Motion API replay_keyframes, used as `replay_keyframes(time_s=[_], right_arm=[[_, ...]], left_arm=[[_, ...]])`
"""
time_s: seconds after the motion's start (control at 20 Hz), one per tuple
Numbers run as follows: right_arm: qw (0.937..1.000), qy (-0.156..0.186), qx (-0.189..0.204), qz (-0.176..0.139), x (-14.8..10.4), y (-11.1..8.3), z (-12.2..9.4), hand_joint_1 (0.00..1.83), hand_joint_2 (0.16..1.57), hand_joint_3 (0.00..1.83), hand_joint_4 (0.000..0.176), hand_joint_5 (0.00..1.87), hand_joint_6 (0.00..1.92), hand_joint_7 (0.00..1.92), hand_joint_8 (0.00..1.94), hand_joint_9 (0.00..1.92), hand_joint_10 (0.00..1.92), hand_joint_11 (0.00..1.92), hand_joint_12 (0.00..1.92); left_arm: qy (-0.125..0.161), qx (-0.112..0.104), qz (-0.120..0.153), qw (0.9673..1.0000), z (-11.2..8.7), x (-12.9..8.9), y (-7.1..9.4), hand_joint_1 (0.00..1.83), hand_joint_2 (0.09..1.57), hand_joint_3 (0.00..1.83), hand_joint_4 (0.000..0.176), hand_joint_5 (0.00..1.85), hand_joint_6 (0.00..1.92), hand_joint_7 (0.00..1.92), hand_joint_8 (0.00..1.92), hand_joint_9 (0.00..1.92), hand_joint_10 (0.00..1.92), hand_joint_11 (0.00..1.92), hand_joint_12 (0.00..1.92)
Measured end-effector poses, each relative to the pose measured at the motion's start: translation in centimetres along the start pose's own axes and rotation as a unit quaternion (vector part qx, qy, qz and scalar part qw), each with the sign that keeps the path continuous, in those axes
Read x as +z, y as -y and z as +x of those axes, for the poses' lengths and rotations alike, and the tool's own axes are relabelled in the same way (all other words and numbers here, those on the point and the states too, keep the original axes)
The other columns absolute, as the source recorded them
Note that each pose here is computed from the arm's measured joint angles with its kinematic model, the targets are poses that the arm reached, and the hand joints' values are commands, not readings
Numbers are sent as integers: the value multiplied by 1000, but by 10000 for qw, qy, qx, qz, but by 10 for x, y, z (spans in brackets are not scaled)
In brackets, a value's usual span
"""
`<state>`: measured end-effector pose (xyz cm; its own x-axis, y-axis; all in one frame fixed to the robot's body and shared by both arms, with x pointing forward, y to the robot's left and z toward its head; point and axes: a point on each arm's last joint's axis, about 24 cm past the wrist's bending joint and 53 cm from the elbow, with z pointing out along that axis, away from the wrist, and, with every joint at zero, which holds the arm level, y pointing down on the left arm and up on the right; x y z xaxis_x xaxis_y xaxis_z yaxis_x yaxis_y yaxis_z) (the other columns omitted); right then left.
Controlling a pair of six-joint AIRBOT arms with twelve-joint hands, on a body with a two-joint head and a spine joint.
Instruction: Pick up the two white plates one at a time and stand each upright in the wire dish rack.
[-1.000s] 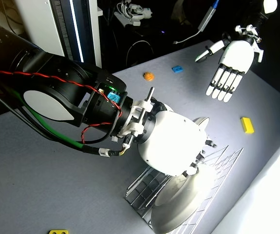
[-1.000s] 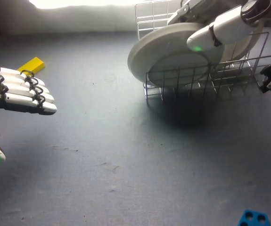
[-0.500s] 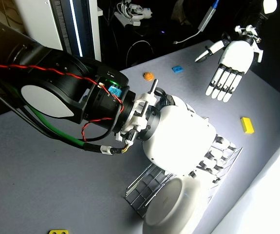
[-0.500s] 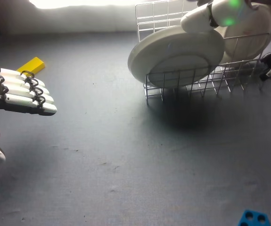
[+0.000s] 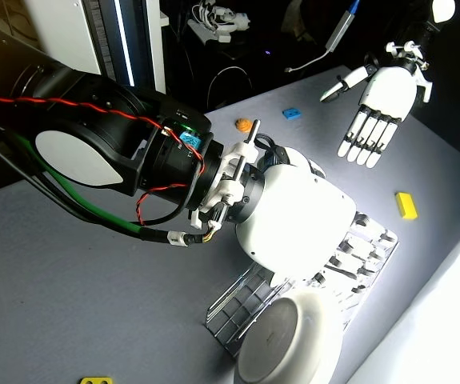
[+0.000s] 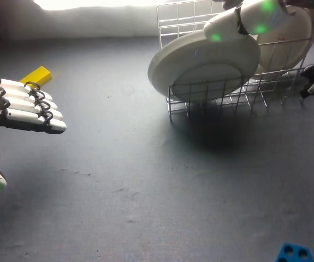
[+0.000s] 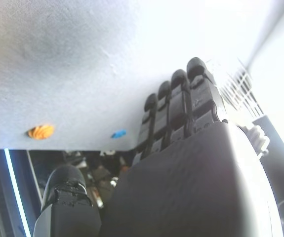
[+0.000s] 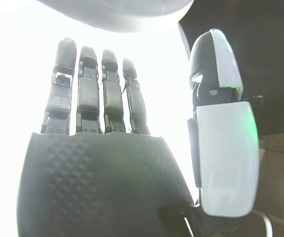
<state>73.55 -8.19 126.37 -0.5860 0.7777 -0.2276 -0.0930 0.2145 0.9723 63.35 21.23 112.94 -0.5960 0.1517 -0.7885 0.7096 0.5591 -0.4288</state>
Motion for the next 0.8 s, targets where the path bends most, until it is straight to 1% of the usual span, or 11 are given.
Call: replay_keyframes(time_s=[0.1,0.15,0.25,0.3,0.35,0.4,0.5,0.55,0.65,0.7,0.8], right_arm=[[10000,-4,-57,-30,0,-1,1,836,1101,8,0,259,1,255,0,252,4,0,969],[9999,6,-101,-65,-1,-3,0,880,1082,0,0,289,10,284,9,277,13,0,1023],[9998,13,-163,-150,-2,-7,0,873,1098,4,0,272,1,262,1,256,2,0,982],[9997,15,-164,-171,-2,-8,0,895,1086,0,0,297,9,288,8,278,11,0,1010],[9997,15,-161,-178,-2,-9,0,891,1088,0,0,300,8,287,6,277,9,0,1012],[9997,15,-163,-178,-2,-9,0,875,1105,5,0,261,3,252,2,242,4,0,935],[9997,17,-160,-186,-2,-9,0,896,1094,0,0,273,7,267,7,255,10,0,953],[9997,16,-164,-184,-2,-9,0,912,1081,0,0,299,11,298,10,281,18,0,1016],[9997,20,-167,-181,-2,-9,-1,877,1090,1,0,300,8,303,8,278,14,0,1002],[9996,21,-191,-183,-2,-9,-1,853,1106,5,0,274,2,273,1,257,4,0,961],[9992,17,-346,-198,-3,-9,-1,893,1097,0,0,280,4,277,3,265,7,0,972]], left_arm=[[-8,0,27,10000,0,0,1,0,1032,0,0,57,0,48,0,33,0,0,100],[-14,2,42,10000,1,1,2,0,1036,0,0,68,3,61,4,44,3,0,114],[1,14,105,9999,-1,1,6,0,1026,0,0,80,4,69,2,51,3,0,144],[17,11,121,9999,-2,2,7,0,1034,0,0,63,2,46,2,31,2,0,90],[15,26,151,9999,-2,2,9,0,1041,2,0,75,3,52,3,33,3,0,110],[16,32,178,9998,-2,3,12,0,1042,2,0,81,4,60,5,39,5,0,114],[33,58,313,9995,-4,6,21,0,1034,0,0,76,1,55,1,33,1,0,89],[53,72,385,9992,-6,7,27,0,1028,0,0,62,0,45,1,28,1,0,111],[83,88,450,9989,-8,6,32,0,1034,0,0,74,4,55,4,37,3,0,126],[105,90,505,9986,-10,6,35,0,1032,0,0,83,4,70,6,51,6,0,152],[111,123,602,9980,-10,6,43,0,1038,2,0,86,3,78,5,56,4,0,129]])
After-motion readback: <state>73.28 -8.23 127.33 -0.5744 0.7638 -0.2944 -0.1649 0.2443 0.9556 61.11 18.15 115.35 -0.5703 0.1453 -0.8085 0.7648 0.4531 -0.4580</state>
